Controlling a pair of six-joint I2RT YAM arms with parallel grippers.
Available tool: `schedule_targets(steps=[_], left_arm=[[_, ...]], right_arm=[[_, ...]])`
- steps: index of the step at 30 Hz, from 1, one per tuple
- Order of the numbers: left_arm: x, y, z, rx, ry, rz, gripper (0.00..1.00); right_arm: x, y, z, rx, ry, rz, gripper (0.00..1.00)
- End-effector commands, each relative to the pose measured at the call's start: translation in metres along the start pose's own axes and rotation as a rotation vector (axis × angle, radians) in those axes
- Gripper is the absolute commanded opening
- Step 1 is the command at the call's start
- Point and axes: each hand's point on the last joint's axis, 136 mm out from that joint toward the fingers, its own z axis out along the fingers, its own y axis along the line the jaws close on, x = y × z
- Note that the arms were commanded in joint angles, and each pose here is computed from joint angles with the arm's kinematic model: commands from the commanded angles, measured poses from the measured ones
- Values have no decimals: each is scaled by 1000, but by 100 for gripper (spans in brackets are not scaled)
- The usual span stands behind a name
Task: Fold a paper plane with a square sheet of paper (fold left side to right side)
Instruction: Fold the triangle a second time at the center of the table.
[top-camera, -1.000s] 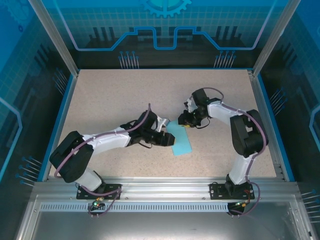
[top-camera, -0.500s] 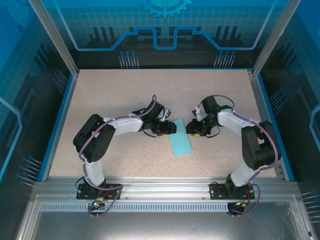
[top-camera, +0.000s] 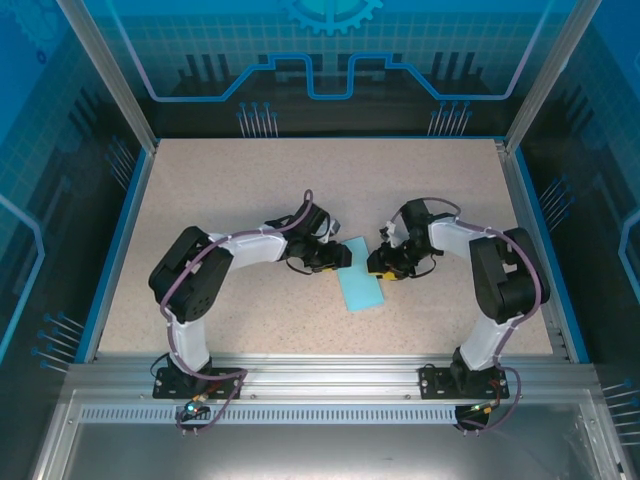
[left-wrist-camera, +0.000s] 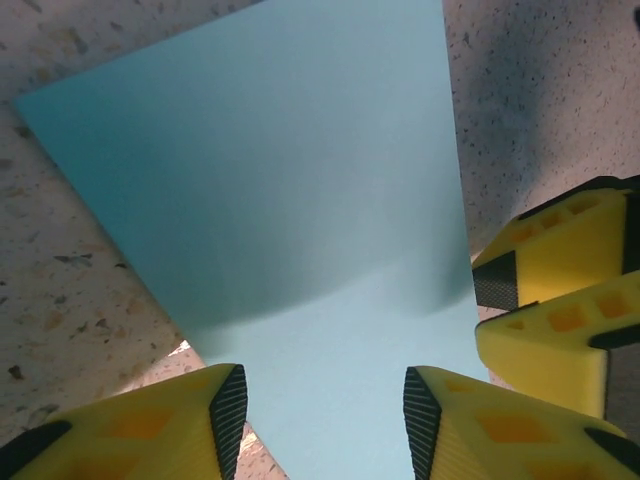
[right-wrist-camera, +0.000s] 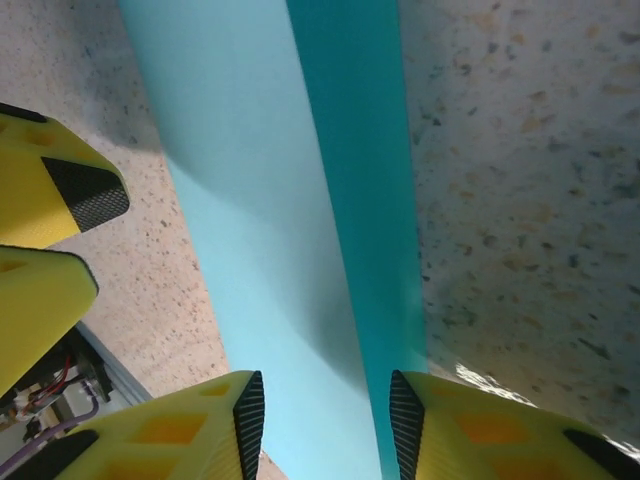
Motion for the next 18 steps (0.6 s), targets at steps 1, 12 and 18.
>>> schedule_targets(steps=[1,12,18], left_arm=[[-2,-5,-19,-3,-39,41,51],[2,-11,-59,-30,-129,195,54],[8,-13,-74,-37,-151,250,56]], right_arm=[[-11,12,-2,-87,-10,4,39],[-26,27,3,-187,-37,25,17],[-28,26,0,-157,-38,-4,29]])
